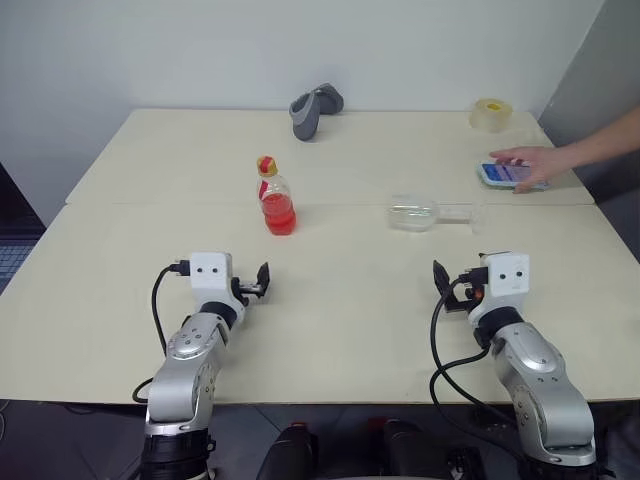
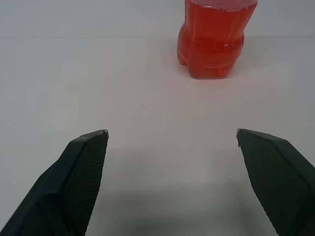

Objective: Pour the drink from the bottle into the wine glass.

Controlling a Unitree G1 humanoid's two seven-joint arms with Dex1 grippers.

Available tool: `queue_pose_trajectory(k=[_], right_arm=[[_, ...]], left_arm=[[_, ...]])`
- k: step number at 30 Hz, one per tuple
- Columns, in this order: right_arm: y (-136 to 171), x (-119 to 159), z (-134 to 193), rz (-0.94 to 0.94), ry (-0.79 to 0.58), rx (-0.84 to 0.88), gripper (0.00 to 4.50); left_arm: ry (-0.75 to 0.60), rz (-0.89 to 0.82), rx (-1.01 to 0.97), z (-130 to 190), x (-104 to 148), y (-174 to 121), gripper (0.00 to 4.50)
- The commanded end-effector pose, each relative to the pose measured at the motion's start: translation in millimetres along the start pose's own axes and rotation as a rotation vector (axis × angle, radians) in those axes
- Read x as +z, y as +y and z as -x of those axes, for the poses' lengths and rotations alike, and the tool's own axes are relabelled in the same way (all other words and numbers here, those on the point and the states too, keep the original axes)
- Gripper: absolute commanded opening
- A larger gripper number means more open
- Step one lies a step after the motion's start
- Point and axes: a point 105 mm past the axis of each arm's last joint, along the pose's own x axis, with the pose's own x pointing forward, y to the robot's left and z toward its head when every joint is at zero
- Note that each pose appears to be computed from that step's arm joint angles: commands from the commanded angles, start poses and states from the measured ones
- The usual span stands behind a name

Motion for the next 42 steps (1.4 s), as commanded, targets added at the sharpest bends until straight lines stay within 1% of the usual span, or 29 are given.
queue_pose_trajectory(k=[1,18,22,25,27,29,32,34,36,38,42], right_arm=[[-4.9,16.9,2.8,0.012,-0.061,-0.018,4.50],[-4.3,16.9,2.6,0.017,-0.059,-0.007,4.50],[-3.7,16.6,2.8,0.016,-0.057,0.000,4.50],[-1.2,18.0,1.5,0.025,-0.059,0.033,4.50],[6.2,21.6,-1.1,0.055,-0.066,0.117,4.50],[18.3,30.4,-3.6,0.065,-0.095,0.239,4.50],[35.5,45.1,-0.3,0.028,-0.146,0.398,4.50],[63.0,60.2,15.9,-0.018,-0.183,0.647,4.50],[77.6,68.3,30.1,-0.058,-0.194,0.811,4.50],[83.1,69.2,36.6,-0.063,-0.184,0.888,4.50],[83.8,68.9,30.1,-0.039,-0.170,0.889,4.50]], left_arm=[[-0.061,-0.007,-0.009,1.2,17.7,-2.3,4.48],[-0.073,0.005,-0.009,3.8,20.0,-0.9,4.48],[-0.079,-0.002,-0.010,3.0,22.0,0.5,4.48],[-0.100,-0.045,-0.025,0.3,28.0,1.7,4.48],[-0.110,-0.067,-0.026,-5.0,31.6,4.8,4.48],[-0.124,-0.084,-0.036,-11.9,34.7,6.5,4.48],[-0.139,-0.095,-0.046,-19.2,38.4,6.9,4.48],[-0.152,-0.110,-0.096,-25.2,41.2,-1.3,4.48],[-0.160,-0.123,-0.127,-28.5,41.8,-6.8,4.48],[-0.166,-0.136,-0.138,-30.5,41.5,-8.7,4.48],[-0.187,-0.186,-0.160,-36.8,43.3,-12.4,4.48]])
